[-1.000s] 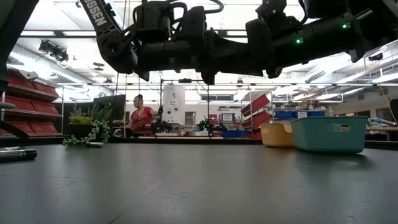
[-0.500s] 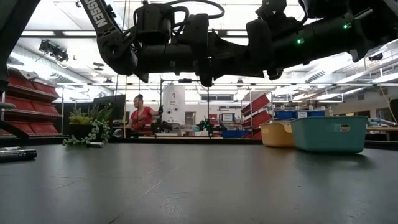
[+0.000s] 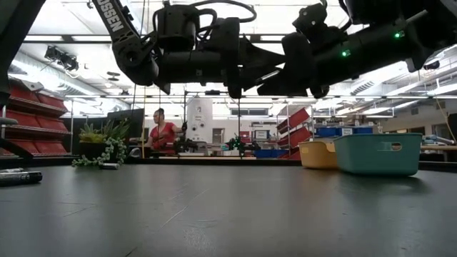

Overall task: Sort batteries
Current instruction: Put the silver black battery into the yellow bin

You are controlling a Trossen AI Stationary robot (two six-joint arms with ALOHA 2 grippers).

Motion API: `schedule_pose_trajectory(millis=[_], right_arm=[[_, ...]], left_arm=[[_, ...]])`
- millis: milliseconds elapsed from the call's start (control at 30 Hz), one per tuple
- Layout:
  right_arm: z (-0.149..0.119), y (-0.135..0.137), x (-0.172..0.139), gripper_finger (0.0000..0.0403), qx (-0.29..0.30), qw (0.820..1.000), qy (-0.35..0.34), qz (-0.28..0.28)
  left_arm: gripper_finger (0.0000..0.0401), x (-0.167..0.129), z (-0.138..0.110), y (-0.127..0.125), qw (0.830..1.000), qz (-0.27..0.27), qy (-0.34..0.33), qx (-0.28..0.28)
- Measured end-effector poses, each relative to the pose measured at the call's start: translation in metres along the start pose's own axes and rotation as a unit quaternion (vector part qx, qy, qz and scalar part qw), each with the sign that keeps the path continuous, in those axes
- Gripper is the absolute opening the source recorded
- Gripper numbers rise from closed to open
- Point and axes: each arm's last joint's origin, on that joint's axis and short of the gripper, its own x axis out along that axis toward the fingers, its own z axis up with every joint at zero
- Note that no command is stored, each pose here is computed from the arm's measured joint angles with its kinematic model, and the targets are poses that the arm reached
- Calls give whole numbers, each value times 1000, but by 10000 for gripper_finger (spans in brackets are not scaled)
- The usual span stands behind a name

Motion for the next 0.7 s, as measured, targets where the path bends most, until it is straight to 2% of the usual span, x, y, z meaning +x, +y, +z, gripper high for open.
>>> schedule_pose_trajectory(millis=[233, 400, 467, 567, 633, 700], right_arm=[[-1, 0, 0, 0, 3, 1000, 3, -1], [-7, 0, -1, 0, 21, 999, 29, -3], [-16, 0, -3, 2, 34, 997, 67, 3], [-31, 0, -8, 22, 39, 990, 132, 5], [-36, 1, -12, 42, 45, 987, 152, 1], [-36, 3, -14, 62, 46, 987, 151, 4]], left_arm=[[210, 0, 0, 0, 1000, -1, 1, 1], [209, 0, -1, 2, 1000, 22, 10, 5], [209, -4, 2, 4, 999, 33, 38, 11], [209, -14, 11, 12, 992, 78, 94, 31], [209, -21, 9, 21, 983, 106, 142, 39], [209, -26, 4, 31, 977, 112, 181, 32]])
